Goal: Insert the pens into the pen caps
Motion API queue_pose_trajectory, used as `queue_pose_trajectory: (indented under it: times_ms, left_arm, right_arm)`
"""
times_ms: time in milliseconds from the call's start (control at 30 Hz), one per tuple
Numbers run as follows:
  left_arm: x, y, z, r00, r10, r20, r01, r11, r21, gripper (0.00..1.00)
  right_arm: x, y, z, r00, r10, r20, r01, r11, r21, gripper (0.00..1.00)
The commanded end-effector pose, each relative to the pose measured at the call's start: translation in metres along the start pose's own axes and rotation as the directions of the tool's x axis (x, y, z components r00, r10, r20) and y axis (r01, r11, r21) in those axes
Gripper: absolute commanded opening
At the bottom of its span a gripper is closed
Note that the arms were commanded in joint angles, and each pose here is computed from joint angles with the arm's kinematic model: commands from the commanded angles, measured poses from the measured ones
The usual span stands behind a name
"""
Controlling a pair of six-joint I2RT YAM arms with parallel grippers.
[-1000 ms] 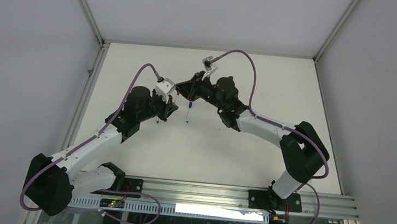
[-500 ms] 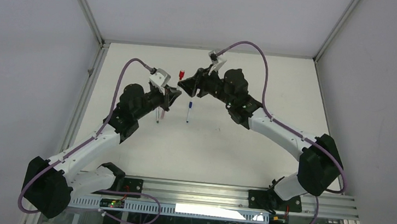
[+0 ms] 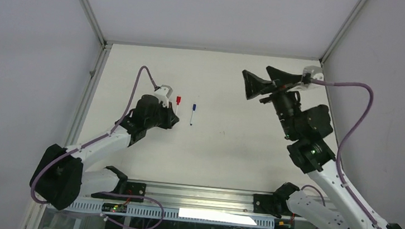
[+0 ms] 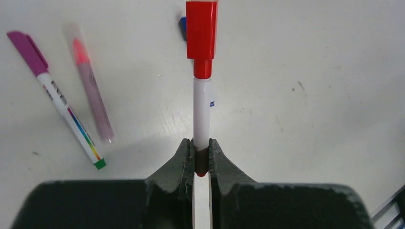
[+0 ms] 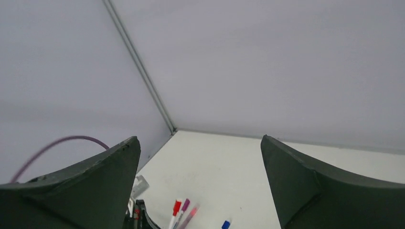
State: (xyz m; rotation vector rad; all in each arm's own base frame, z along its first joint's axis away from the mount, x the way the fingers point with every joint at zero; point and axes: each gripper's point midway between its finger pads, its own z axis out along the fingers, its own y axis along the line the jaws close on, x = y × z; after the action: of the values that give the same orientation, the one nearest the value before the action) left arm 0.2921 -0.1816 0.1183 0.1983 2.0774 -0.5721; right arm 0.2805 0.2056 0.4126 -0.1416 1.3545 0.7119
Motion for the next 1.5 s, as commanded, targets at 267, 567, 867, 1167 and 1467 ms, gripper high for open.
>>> queue_pose_trajectory:
  times_ms: [267,567,867,1167,1467]
  left_arm:
    - [0.031,0.019,0.046,0.932,-0.166,-0.322,0.094,0.969,-0.230,0.00]
    - [0.043,0.035,0.045,0.909,-0.169,-0.381,0.041,0.946,-0.321,0.13]
    - [0.041,0.035,0.046,0.908,-0.162,-0.386,0.033,0.947,-0.321,0.26]
    - [-0.038,0.020,0.023,0.992,-0.027,-0.125,-0.004,0.970,-0.243,0.72]
    - [-0.096,0.003,-0.049,0.965,0.052,0.257,-0.016,0.990,-0.142,0.99]
  right_arm:
    - [0.113,-0.048,-0.034,0.928,0.024,-0.371,0.053,0.979,0.195,0.99]
    - [0.129,-0.055,-0.041,0.890,-0.002,-0.456,0.106,0.974,0.202,0.99]
    - [0.151,-0.065,-0.038,0.846,0.018,-0.533,0.137,0.958,0.250,0.99]
    - [0.172,-0.073,-0.031,0.836,0.115,-0.537,0.086,0.938,0.335,0.99]
    - [0.196,-0.085,-0.029,0.821,0.157,-0.549,0.077,0.922,0.379,0.99]
